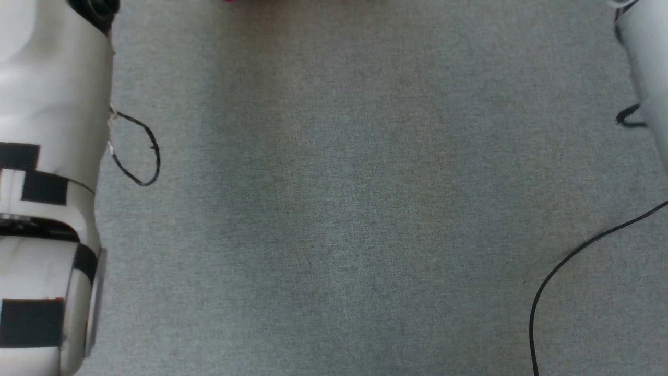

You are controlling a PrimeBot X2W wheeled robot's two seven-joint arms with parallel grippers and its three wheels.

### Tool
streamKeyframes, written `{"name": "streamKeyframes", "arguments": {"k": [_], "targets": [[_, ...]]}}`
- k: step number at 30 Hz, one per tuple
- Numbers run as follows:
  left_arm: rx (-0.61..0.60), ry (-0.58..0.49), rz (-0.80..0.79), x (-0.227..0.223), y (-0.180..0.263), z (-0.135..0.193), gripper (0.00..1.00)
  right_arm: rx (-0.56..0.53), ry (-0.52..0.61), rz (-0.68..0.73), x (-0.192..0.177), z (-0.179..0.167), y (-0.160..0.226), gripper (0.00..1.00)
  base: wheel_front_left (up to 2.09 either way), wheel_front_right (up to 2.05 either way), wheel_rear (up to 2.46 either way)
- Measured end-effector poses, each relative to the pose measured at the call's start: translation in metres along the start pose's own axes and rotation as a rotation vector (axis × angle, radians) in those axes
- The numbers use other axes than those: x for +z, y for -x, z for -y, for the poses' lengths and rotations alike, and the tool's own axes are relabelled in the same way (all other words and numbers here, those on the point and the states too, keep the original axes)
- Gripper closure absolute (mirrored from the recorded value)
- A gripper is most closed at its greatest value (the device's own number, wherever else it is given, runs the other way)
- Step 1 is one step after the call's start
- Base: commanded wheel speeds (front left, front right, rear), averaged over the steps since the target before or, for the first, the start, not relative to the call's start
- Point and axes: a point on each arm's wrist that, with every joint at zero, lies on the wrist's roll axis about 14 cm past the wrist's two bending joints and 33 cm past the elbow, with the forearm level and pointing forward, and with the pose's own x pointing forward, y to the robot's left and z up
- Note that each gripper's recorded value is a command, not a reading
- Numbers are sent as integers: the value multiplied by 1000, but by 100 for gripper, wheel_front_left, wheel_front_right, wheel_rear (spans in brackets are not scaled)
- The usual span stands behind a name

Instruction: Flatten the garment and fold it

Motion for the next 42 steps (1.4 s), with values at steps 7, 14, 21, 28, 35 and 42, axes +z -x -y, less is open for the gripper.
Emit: {"name": "streamKeyframes", "arguments": {"k": [7,14,21,28,35,42], "targets": [[-16,43,-148,-78,26,5,100,33,-37,-118,-77,-13,20,100,0,0,0],[8,120,-223,-117,94,-2,100,99,-51,-159,-118,-32,81,100,0,0,0],[22,164,-288,-142,197,3,100,167,-91,-207,-141,-56,166,100,0,0,0],[41,139,-290,-122,270,6,100,165,-133,-210,-134,-66,236,100,0,0,0],[58,149,-387,-114,344,18,100,88,-147,-316,-142,-77,311,100,0,0,0],[77,172,-484,-106,384,26,100,1,-216,-432,-137,-94,363,100,0,0,0]]}}
